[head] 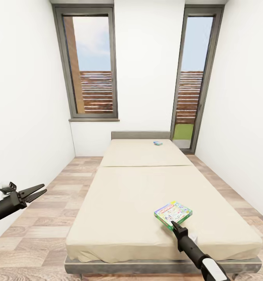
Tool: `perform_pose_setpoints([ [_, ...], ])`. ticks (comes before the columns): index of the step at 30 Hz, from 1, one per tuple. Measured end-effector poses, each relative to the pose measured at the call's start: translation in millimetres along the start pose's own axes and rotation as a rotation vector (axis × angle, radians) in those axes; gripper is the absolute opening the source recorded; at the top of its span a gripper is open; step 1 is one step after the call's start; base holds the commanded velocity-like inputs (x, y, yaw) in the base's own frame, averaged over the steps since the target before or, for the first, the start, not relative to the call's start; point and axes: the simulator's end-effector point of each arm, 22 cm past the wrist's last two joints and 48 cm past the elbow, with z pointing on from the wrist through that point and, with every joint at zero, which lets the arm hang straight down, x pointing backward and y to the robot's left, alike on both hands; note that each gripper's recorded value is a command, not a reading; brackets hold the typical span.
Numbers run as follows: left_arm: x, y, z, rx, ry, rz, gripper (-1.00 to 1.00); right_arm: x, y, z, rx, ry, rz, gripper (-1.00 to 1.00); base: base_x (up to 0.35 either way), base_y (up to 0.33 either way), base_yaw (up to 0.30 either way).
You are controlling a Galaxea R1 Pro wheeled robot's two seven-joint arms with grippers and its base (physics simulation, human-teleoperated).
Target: Put all the toys in the child's room - the three board games (two on the bed and one on the table), the two jigsaw puzzles on the table, and the tennis ball on the table - inside the toy box on the table in the child's room.
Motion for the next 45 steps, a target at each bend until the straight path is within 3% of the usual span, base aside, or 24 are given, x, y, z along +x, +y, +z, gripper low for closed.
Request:
perform_pose_setpoints([
  [2, -3, -3, 1.1, 0.000, 0.001, 0.000, 1.00, -1, 12, 0.3, -0.028, 0.000, -0.007, -1.00, 0.000, 0.000, 0.000],
  [6, -9, -8, 3.4, 0.000, 0.003, 0.000, 1.00, -6, 61, 4.5, -0.123, 0.010, -0.064, -1.00, 0.000, 0.000, 0.000],
  [12, -17, -15, 6.3, -0.001, 0.006, 0.000, 1.00, 12, 119, 9.2, -0.200, 0.105, -0.134, -1.00, 0.000, 0.000, 0.000],
  [14, -20, -18, 7.2, -0.002, 0.007, 0.000, 1.00, 22, 138, 11.2, -0.216, 0.144, -0.202, -1.00, 0.000, 0.000, 0.000],
  [17, -24, -21, 8.2, -0.005, 0.007, 0.000, 1.00, 38, 154, 12.3, -0.201, 0.210, -0.347, -1.00, 0.000, 0.000, 0.000],
  [19, -28, -23, 8.7, -0.006, 0.007, 0.001, 1.00, 47, 164, 10.5, -0.198, 0.256, -0.387, -1.00, 0.000, 0.000, 0.000],
  [22, -33, -27, 9.9, -0.007, 0.008, 0.002, 1.00, 54, 183, 5.9, -0.215, 0.297, -0.412, -1.00, 0.000, 0.000, 0.000],
  [28, -42, -35, 12.7, -0.008, 0.009, 0.003, 1.00, 55, 232, -3.8, -0.289, 0.292, -0.478, -1.00, 0.000, 0.000, 0.000],
  [37, -56, -47, 16.7, -0.006, 0.008, 0.006, 1.00, 56, 255, -6.9, -0.298, 0.293, -0.494, -1.00, 0.000, 0.000, 0.000],
  [41, -62, -52, 18.4, -0.006, 0.009, 0.006, 1.00, 59, 282, -10.5, -0.334, 0.295, -0.524, -1.00, 0.000, 0.000, 0.000],
  [45, -67, -57, 20.0, -0.006, 0.010, 0.007, 1.00, 67, 294, -12.7, -0.330, 0.325, -0.530, -1.00, 0.000, 0.000, 0.000],
])
